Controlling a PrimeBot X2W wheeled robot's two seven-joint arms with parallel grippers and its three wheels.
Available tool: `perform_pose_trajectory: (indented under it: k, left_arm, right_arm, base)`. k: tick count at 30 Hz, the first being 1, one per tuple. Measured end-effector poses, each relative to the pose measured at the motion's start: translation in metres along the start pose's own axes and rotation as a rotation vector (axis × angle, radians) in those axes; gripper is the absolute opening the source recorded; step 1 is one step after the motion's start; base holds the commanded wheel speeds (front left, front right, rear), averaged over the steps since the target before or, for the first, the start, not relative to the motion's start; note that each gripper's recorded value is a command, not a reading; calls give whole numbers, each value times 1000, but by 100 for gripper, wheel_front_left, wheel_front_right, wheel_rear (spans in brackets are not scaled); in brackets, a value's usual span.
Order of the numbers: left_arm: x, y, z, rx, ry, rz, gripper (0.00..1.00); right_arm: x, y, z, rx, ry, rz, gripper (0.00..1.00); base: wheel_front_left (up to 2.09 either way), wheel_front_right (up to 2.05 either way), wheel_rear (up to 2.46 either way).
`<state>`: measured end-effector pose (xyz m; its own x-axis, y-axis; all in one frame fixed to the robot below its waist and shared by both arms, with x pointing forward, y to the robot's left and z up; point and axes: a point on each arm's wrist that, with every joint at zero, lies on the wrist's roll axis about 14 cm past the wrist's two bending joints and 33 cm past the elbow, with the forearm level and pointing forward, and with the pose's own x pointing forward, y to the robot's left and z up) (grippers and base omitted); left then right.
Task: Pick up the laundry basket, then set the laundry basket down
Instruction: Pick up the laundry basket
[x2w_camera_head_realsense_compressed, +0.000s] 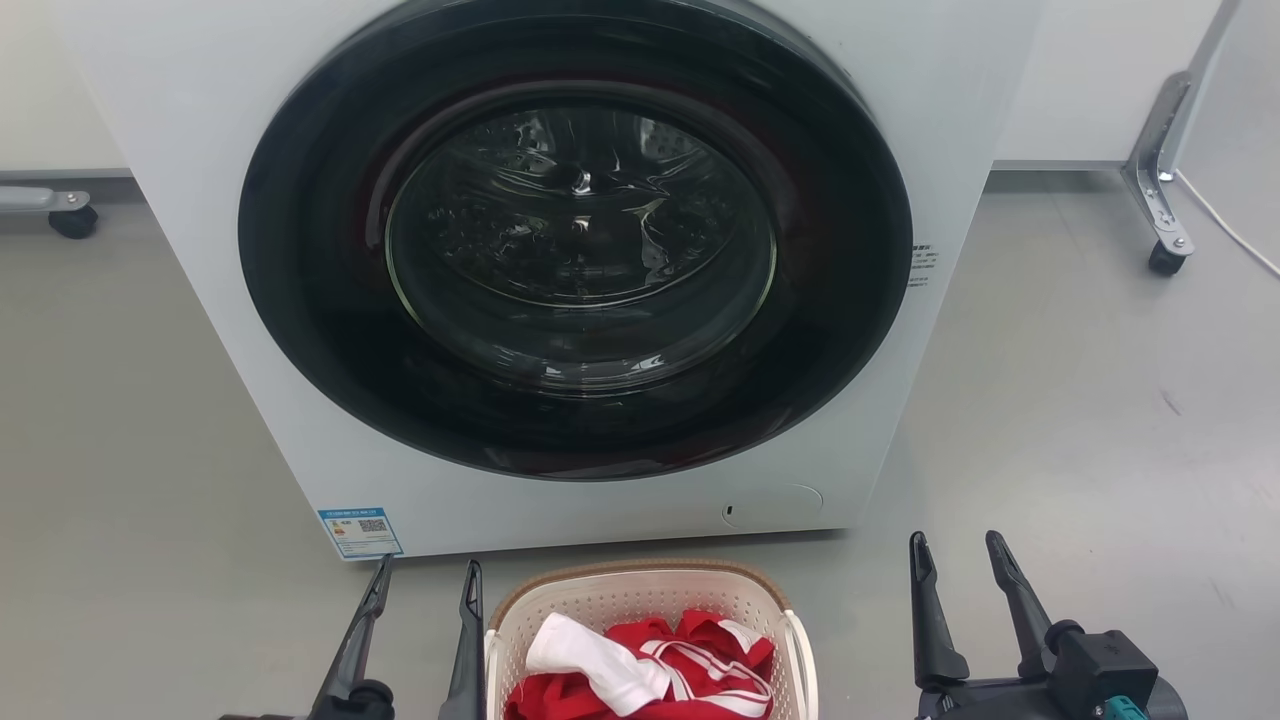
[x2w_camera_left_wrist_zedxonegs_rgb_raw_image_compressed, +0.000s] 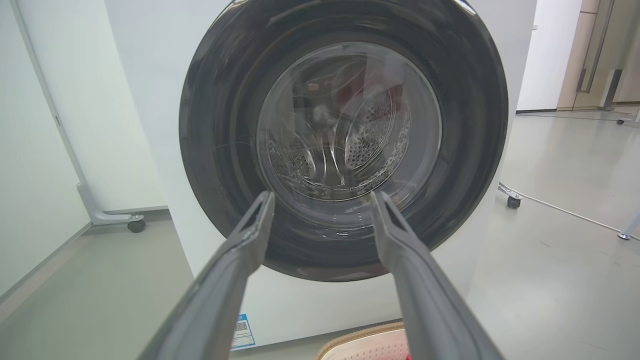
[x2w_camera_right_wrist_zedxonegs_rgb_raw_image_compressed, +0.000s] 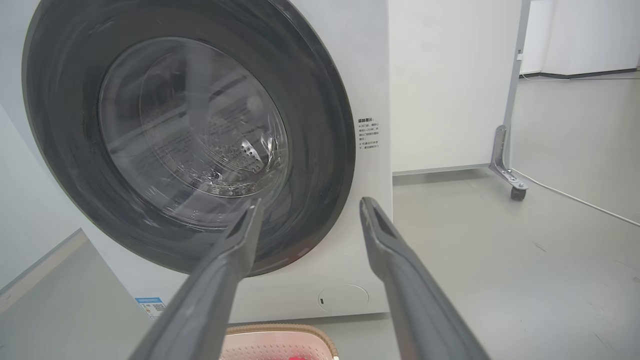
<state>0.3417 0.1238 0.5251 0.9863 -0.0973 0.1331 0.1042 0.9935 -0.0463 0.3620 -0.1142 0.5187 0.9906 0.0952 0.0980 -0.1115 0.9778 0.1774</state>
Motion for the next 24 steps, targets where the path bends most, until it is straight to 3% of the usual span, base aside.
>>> perform_pose_trajectory:
  k: [24]
  left_arm:
    - [1,3,-4,-10,11,16,100]
  right_arm:
    - [1,-3,-3,2,9,-5,100]
  base:
    - [0,0,0]
